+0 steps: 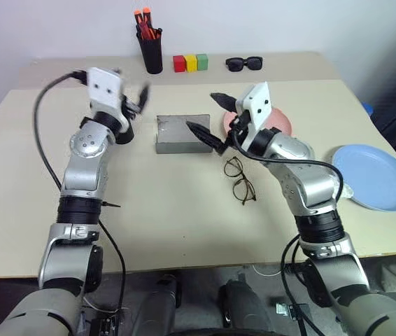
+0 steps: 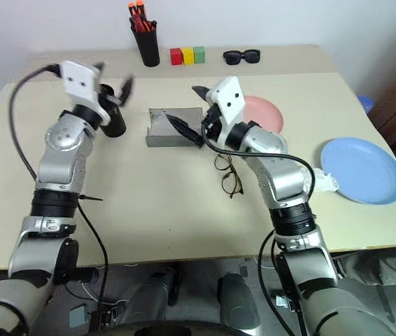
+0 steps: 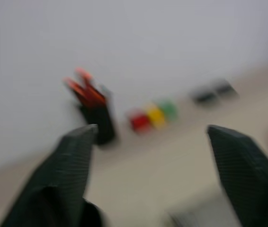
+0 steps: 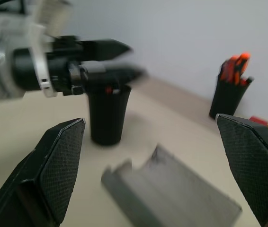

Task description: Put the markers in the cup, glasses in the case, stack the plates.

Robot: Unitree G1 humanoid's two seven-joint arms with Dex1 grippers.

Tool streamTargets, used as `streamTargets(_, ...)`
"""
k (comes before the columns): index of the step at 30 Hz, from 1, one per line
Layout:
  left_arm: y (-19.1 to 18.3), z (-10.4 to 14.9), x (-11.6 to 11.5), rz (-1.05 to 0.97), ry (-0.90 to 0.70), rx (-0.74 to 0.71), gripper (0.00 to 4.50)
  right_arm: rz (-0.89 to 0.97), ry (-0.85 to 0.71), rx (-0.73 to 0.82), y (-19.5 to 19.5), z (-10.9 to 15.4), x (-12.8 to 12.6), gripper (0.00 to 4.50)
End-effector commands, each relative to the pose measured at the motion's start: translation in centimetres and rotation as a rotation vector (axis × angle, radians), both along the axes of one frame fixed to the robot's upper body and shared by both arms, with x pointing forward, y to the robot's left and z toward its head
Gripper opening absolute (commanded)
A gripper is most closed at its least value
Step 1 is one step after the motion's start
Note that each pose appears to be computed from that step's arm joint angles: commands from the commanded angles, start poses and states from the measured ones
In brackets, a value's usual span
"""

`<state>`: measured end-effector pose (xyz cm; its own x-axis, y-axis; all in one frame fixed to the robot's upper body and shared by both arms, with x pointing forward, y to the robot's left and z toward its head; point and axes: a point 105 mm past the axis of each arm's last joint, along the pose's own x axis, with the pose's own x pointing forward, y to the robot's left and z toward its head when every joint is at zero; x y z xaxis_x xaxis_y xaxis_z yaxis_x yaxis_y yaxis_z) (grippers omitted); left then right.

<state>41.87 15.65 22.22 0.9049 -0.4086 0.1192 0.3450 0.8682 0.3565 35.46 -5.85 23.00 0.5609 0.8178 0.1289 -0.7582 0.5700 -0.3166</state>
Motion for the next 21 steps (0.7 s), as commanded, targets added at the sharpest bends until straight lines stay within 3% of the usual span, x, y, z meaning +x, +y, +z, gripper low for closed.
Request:
streamTargets(1, -1.3, -1.7, -0.1, -0.122, 0.184, 0.043, 4.45, 0.079, -0.040, -0.106, -0.3, 0.2, -1.6, 4.50)
streamTargets(9, -4.1, -5.6, 0.9, -0.339, 0.416, 0.157, 4.45, 0.136, 0.018, -0.285, -2.6, -2.5, -3.9, 4.50)
streamTargets(18, -5.4, -8.3, 1.1, -0.463, 0.511, 0.322, 4.45, 0.079, 0.071, -0.332, -4.5, -3.7, -5.5, 4.50)
streamTargets(21, -5.5, -8.4, 1.2, -0.469, 0.510, 0.330, 3.25, 0.052, 0.075, -0.335, -5.1, -3.8, -5.6, 4.50)
